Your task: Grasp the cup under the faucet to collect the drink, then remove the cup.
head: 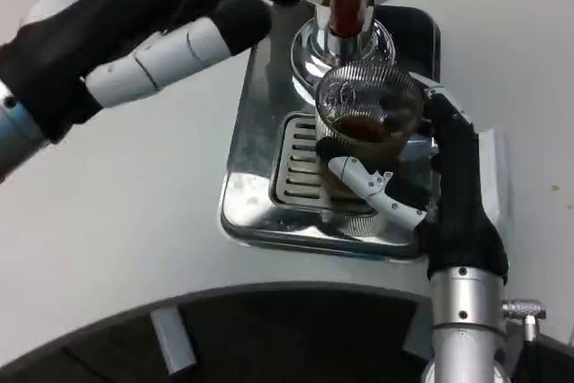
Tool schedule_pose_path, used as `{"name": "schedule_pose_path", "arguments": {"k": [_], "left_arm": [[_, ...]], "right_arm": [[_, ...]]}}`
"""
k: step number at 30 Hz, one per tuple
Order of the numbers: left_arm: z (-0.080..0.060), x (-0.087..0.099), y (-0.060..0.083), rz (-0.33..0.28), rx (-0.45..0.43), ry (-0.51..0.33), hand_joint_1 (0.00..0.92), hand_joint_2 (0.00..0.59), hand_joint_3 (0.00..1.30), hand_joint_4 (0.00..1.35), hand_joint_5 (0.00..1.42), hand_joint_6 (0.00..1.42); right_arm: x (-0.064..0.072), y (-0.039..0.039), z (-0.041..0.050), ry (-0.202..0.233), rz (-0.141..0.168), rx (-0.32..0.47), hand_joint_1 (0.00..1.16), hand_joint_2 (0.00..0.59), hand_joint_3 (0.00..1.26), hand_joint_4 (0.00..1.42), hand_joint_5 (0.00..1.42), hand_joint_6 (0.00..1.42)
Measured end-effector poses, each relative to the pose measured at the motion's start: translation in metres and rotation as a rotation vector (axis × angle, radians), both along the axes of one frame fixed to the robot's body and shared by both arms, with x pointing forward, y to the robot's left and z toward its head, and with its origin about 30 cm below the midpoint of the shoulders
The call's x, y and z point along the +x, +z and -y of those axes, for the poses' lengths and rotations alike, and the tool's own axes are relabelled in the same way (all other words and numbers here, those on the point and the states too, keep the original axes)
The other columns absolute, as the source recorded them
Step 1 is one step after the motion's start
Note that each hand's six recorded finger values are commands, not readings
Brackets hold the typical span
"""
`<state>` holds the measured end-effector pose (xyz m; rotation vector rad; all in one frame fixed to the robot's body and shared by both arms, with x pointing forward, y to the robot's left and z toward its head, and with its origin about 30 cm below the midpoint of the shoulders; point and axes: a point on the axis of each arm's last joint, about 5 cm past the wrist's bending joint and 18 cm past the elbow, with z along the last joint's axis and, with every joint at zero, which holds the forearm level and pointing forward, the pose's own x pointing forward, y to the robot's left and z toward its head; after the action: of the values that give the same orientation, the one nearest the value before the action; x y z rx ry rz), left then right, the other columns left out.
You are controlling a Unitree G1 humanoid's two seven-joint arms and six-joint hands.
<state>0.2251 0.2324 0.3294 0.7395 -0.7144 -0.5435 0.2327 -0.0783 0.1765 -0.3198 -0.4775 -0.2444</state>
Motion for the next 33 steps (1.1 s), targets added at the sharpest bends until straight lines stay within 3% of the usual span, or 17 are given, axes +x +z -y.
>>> {"name": "schedule_pose_path", "arguments": {"k": [7,20,33], "left_arm": [[-0.012,-0.005,-0.011,-0.036,-0.019,0.060,0.000,0.094,0.16,0.16,0.23,0.30],[-0.021,-0.014,-0.029,-0.069,-0.035,0.124,0.000,0.094,0.16,0.15,0.20,0.29],[-0.025,-0.030,-0.044,-0.053,0.095,0.260,0.000,0.095,0.11,0.04,0.08,0.20]], "right_arm": [[-0.007,0.0004,0.0049,0.024,0.006,-0.011,0.82,0.223,0.67,0.76,0.91,1.01],[-0.023,-0.0023,0.0211,0.052,0.000,-0.047,0.83,0.207,0.71,0.80,0.96,1.08],[-0.047,-0.0045,0.0386,0.080,-0.023,-0.066,0.83,0.205,0.73,0.81,0.99,1.11]]}}
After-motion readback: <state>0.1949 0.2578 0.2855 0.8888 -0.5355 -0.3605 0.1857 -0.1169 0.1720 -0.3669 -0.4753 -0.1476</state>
